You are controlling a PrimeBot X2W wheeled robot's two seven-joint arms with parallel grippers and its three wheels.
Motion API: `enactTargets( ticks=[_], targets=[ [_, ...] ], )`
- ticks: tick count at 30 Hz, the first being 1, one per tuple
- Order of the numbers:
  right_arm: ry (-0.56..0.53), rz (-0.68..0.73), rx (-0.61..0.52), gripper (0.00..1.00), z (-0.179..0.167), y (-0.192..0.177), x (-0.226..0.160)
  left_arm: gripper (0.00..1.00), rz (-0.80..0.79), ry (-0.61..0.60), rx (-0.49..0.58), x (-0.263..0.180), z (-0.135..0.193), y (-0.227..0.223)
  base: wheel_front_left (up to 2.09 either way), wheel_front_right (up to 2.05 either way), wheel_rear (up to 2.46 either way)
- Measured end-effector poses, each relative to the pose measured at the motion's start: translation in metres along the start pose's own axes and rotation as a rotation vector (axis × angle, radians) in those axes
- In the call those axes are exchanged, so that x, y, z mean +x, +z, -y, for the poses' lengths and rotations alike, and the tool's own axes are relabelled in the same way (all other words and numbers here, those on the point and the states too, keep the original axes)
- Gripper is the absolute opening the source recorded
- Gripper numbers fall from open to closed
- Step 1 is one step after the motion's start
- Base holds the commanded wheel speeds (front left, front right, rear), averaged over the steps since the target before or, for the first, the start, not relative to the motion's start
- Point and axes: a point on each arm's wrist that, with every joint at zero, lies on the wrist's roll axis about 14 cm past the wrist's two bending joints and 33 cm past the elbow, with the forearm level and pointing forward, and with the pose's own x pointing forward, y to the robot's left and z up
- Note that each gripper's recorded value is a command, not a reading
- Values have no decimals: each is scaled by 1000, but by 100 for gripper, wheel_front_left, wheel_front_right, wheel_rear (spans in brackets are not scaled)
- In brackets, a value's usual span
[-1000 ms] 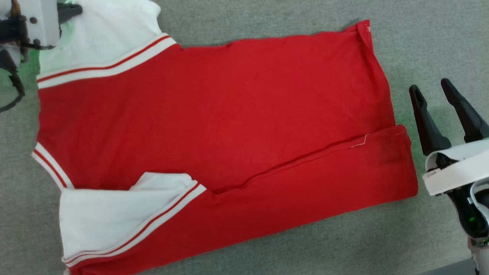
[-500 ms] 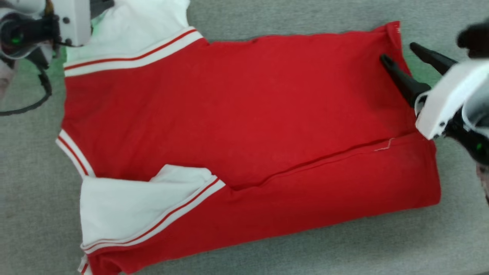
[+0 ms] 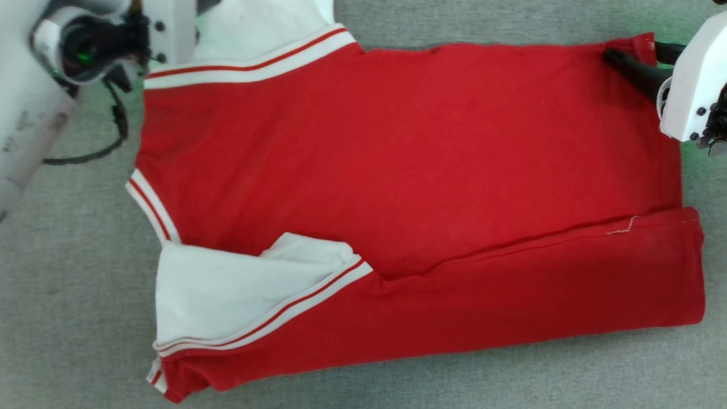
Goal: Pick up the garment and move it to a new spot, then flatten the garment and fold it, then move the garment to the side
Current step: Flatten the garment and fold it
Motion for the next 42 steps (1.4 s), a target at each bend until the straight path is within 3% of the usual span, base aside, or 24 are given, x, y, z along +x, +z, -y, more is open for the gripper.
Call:
enactTargets(
  ticks=[8,18,26,32,42],
  targets=[
    [4,105,-43,0,2,7,-14,0,133,-64,-3,-22,30,10,0,0,0],
    [58,161,-127,0,-12,-6,-70,0,363,-159,50,-109,84,20,0,0,0],
    [93,155,-170,0,-23,-27,-108,0,420,-169,76,-175,109,-24,0,0,0],
    [115,128,-137,0,-28,-52,-120,0,428,-140,13,-200,111,-74,0,0,0],
    [88,62,-17,0,-23,-96,-110,0,354,-126,-204,-176,107,-152,0,0,0]
  ],
)
